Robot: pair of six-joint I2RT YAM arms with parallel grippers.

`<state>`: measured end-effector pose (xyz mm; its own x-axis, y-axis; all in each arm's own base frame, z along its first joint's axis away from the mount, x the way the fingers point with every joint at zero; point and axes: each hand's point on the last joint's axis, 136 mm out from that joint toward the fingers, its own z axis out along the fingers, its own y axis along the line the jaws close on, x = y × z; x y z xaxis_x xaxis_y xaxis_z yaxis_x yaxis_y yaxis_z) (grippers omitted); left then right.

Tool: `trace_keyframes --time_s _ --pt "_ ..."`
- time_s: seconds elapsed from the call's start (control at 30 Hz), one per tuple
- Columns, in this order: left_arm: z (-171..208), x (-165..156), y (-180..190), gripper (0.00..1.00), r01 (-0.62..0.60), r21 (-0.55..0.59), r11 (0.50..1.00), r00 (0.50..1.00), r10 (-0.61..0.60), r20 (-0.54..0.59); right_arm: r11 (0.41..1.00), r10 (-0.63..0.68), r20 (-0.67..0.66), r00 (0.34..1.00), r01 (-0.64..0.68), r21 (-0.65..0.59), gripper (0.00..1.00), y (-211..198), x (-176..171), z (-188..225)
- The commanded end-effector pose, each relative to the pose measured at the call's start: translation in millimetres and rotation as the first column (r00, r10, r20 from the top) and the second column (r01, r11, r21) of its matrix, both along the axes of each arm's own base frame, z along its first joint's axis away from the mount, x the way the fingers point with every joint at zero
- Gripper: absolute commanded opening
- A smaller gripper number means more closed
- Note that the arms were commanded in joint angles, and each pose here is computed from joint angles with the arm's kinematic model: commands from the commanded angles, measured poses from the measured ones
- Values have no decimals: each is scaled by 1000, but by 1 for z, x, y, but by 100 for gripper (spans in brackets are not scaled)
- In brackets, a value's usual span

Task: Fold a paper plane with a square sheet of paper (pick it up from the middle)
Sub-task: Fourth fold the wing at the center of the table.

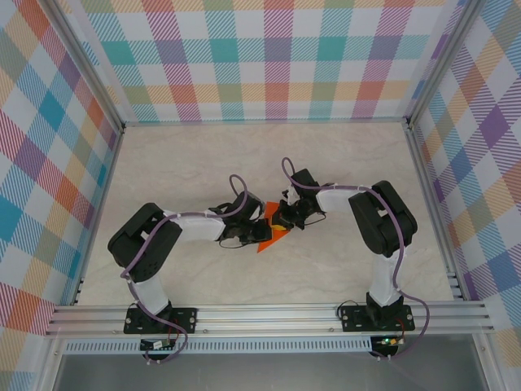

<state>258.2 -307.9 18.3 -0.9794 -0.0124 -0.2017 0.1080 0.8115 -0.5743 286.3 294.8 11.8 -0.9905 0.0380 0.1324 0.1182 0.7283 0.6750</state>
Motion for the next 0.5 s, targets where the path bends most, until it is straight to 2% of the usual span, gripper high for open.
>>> trace_keyframes --time_s 0.0,0.47 --pt "-33 -50 38 7 49 135 990 984 -25 -179 955 -57 -113 992 21 -297 1 -48 -31 -77" --pt "-42 -78 58 6 77 168 983 969 -34 -243 951 -59 -120 991 19 -308 1 -49 -31 -81"
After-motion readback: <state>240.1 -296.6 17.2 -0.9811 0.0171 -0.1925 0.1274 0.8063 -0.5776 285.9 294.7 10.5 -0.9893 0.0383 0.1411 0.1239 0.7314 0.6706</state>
